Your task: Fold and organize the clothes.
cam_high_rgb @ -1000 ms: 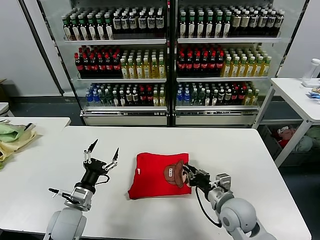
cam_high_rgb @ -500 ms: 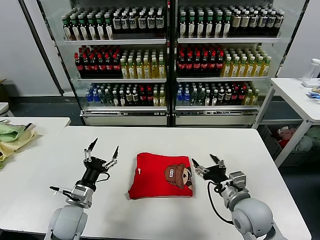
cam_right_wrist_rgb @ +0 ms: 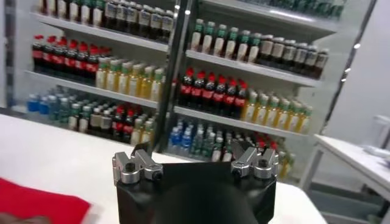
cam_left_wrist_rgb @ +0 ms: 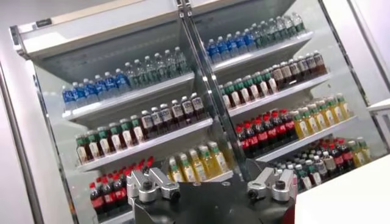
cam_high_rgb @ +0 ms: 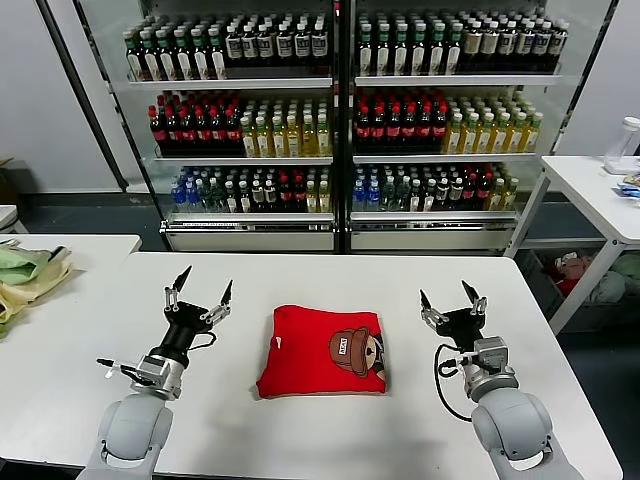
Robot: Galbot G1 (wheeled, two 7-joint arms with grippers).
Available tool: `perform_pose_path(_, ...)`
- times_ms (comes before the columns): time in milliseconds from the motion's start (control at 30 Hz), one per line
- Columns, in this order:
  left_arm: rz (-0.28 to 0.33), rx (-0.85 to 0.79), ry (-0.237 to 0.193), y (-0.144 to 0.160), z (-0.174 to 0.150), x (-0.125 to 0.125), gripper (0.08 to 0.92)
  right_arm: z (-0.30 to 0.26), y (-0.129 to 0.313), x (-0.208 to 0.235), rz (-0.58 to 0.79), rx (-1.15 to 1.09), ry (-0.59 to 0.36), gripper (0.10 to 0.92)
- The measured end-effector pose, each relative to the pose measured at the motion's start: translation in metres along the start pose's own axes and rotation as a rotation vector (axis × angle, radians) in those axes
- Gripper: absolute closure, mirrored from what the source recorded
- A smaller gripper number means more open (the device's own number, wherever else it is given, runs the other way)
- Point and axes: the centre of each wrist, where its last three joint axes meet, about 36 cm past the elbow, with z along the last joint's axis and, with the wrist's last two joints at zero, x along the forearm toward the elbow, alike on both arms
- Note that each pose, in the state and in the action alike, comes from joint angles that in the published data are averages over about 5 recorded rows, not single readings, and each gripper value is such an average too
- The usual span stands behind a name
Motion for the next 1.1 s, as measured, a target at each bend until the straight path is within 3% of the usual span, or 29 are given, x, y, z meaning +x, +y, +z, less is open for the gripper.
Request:
perform_pose_path(500,0.022,0.054,-0.022,0.014,0.015,-0.009,0.177,0.017,-0.01,-0.013,0.091,0.086,-0.068,0.2)
perform_pose_path(1100,0.023,0.09,0.01,0.017,0.032,-0.014,0.177,0.019,-0.004,-0.005,0.103,0.131,-0.111,0.2)
